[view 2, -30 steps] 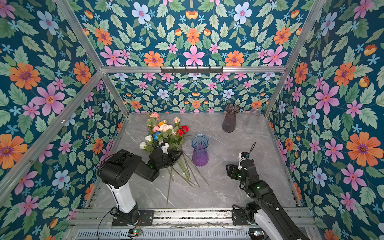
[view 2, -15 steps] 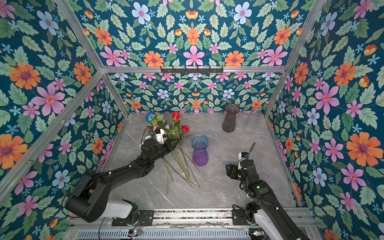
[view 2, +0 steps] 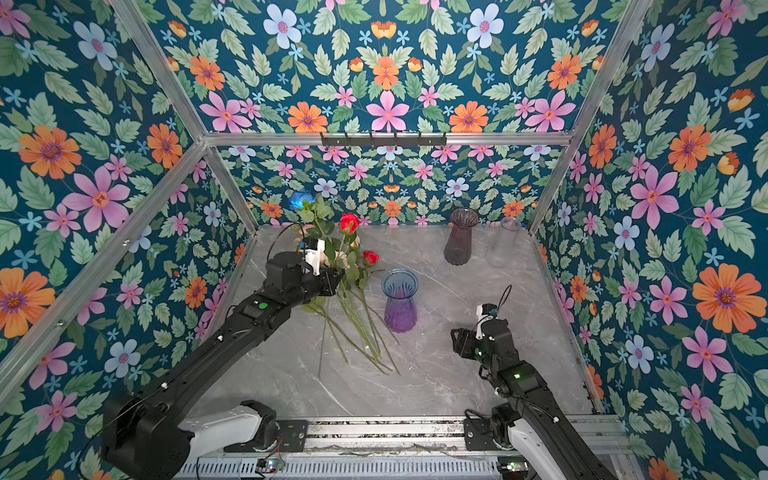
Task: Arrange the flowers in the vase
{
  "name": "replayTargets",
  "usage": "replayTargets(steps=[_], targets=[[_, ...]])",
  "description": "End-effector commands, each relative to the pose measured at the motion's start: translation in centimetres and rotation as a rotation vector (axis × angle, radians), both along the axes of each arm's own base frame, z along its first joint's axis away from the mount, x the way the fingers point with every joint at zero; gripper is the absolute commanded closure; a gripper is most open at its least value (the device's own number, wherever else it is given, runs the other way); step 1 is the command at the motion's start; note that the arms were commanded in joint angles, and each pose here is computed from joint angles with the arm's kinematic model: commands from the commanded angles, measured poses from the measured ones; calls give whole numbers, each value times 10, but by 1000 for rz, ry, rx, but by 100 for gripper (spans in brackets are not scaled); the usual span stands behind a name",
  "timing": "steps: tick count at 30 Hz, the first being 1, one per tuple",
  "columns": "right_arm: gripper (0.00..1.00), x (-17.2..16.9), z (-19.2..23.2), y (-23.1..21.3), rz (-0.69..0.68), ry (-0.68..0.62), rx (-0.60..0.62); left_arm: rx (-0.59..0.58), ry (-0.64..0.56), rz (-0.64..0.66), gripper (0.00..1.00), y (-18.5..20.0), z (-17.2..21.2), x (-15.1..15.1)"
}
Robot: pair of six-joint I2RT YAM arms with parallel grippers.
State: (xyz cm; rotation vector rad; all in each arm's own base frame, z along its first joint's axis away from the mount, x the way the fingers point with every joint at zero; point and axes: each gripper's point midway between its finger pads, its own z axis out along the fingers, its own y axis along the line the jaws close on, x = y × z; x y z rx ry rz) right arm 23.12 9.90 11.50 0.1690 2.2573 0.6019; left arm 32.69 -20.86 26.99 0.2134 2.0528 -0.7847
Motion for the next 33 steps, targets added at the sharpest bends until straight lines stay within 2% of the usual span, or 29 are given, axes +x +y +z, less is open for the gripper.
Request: replayTargets(steps=[1,4,6,12,14,20,24,27,33], targets=[[31,0,39,19,99,-116,80,63,-33,-83,100,1,14,-21],[31,0,79,32,159,-190,141,107,-19,-65,100,9,23,-25],[32,0,108,47,245,-219,172,122,2,-101,100,6,24,-31],[30,-15,200,108,533,-377,197,41,-49,-243,100,-13,44,-55],[30,-11,224,132,616,-384,258,20,-68,-272,100,-17,50,-62],[37,20,261,169,657,-404,410,-20,-89,-269,100,-16,58,-68],[45,17,271,202,744,-433,404,-36,-84,-273,100,-17,57,-71],[45,12,270,227,803,-437,387,-59,-81,-289,100,-20,58,-73],[46,16,267,256,850,-440,439,-118,-97,-302,100,-22,70,-79]])
